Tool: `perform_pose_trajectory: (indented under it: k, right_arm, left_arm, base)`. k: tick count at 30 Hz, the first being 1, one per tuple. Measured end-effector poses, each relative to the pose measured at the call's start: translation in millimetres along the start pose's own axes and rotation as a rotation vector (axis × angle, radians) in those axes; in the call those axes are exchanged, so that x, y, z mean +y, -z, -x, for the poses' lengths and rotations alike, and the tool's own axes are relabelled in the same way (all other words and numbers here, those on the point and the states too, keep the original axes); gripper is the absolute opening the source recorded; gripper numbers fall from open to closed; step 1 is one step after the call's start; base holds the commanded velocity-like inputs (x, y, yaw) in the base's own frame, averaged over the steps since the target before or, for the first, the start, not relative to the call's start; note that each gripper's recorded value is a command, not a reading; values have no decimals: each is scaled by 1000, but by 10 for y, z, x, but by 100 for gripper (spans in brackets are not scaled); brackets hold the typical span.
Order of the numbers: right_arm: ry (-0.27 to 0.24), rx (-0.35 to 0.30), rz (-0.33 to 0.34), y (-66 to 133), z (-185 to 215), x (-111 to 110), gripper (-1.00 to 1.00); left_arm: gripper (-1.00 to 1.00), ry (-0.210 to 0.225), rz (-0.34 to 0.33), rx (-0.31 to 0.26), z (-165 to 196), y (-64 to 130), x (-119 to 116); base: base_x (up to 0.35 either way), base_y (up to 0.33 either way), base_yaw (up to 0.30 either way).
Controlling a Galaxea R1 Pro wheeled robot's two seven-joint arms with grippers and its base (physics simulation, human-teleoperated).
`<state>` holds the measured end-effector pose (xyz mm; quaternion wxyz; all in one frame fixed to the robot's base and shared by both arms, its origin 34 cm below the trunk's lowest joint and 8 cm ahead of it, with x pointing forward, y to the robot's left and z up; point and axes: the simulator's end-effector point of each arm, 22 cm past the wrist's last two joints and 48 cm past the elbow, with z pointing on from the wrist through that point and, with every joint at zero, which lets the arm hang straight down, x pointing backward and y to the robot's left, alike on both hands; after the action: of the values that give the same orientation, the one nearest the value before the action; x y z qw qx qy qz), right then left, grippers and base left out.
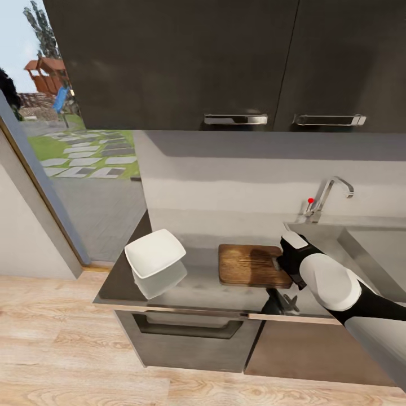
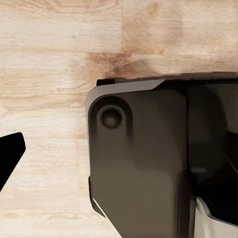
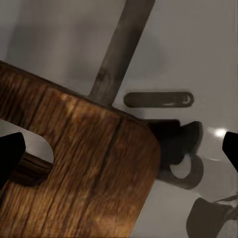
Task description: In the kitchen, take the Vidalia onion out of the sink, dice it on the chopping board with the paring knife, put the diced onion into the bowl on the countertop, then place both the paring knife and the chopping board into the sink.
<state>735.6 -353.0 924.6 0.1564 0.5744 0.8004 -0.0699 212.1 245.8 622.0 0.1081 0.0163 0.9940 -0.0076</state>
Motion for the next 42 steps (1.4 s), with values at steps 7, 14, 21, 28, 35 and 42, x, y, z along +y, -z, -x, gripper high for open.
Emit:
perform_pose_trajectory:
  k: [7, 14, 21, 28, 35, 42]
  right_arm:
    - [64, -85, -7, 49, 166, 25, 100]
    - [92, -179, 40, 282, 325, 266, 100]
    - [88, -199, 89, 464, 299, 470, 100]
    - [192, -335, 181, 971, 366, 909, 100]
    - [259, -378, 305, 1538, 366, 1296, 100]
    - [342, -383, 490, 1786, 352, 1666, 100]
  left_arm:
    - [100, 0, -1, 0, 0, 0, -7]
    - [100, 0, -1, 0, 0, 0, -7]
    - [100, 0, -1, 0, 0, 0, -9]
    - [100, 0, -3, 0, 0, 0, -19]
    - [100, 0, -4, 0, 1, 0, -31]
    - [100, 0, -4, 0, 0, 0, -33]
  base:
    - [0, 0, 0]
    - [0, 0, 0]
    - [0, 0, 0]
    - [0, 0, 0]
    - [0, 0, 0]
    - [0, 0, 0]
